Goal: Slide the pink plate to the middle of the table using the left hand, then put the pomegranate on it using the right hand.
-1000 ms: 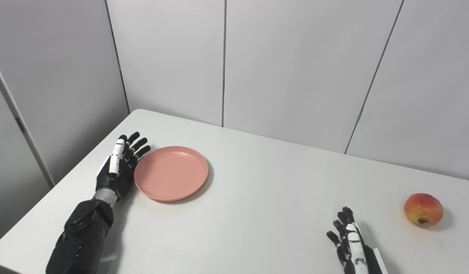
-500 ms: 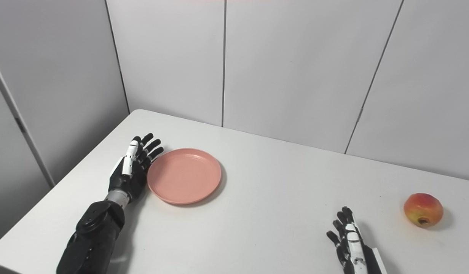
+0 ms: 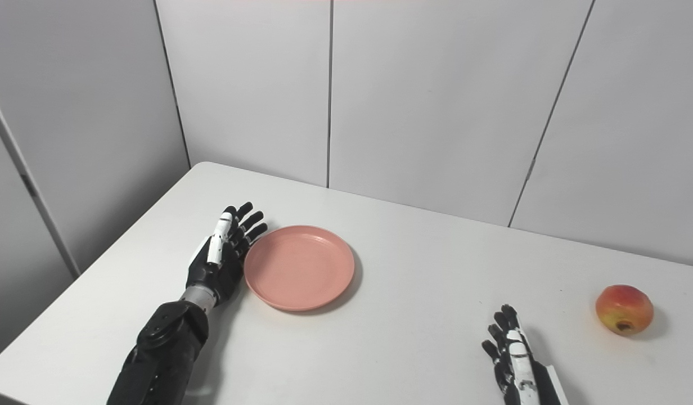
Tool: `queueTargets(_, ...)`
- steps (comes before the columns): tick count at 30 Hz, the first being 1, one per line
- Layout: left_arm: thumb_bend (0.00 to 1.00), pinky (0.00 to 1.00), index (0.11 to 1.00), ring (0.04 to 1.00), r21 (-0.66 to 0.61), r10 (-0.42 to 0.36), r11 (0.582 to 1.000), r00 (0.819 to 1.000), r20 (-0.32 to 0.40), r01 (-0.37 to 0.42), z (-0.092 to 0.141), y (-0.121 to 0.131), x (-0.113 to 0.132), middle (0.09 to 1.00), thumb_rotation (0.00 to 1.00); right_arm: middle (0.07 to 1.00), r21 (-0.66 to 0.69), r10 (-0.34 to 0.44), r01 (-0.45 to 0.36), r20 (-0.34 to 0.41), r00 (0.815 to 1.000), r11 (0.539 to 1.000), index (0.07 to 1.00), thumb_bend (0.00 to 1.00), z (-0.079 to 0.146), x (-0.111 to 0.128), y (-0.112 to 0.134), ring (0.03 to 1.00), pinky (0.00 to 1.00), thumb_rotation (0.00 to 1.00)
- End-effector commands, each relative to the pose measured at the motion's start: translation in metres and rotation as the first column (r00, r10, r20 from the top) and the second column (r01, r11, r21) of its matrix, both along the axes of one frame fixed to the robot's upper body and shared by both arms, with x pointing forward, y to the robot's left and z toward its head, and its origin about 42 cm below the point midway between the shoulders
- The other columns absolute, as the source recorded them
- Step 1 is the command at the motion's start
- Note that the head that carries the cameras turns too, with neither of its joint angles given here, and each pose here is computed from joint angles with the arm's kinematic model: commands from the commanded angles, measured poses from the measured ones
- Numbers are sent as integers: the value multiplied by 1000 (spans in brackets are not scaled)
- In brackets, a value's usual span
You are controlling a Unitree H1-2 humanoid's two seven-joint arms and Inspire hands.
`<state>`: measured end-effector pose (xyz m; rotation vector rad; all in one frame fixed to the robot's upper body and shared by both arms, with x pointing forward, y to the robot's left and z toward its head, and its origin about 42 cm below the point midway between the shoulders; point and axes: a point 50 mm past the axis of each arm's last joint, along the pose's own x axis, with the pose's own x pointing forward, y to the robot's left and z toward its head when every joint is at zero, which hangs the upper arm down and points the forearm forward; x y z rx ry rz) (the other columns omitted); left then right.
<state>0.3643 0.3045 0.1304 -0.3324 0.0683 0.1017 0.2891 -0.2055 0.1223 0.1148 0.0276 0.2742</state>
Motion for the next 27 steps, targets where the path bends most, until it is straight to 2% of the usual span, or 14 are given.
queueTargets(1,393,944,926,921,3,-18,1000,1000,-3,18,5,-8,5,924,1000,1000,4,11,-11,64,998,1000,1000,161,14,6,4,1000,1000,1000)
queueTargets(11,399,917,905,912,16,-55,998,998,-1,55,2,-22,6,916,1000,1000,-3,6,-6,62,998,1000,1000,163,17,5,8,1000,1000,1000)
queueTargets(27,403,922,906,918,-4,-178,984,984,-15,178,6,-76,9,921,1000,1000,10,11,-12,52,999,1000,1000,210,19,7,15,1000,1000,1000)
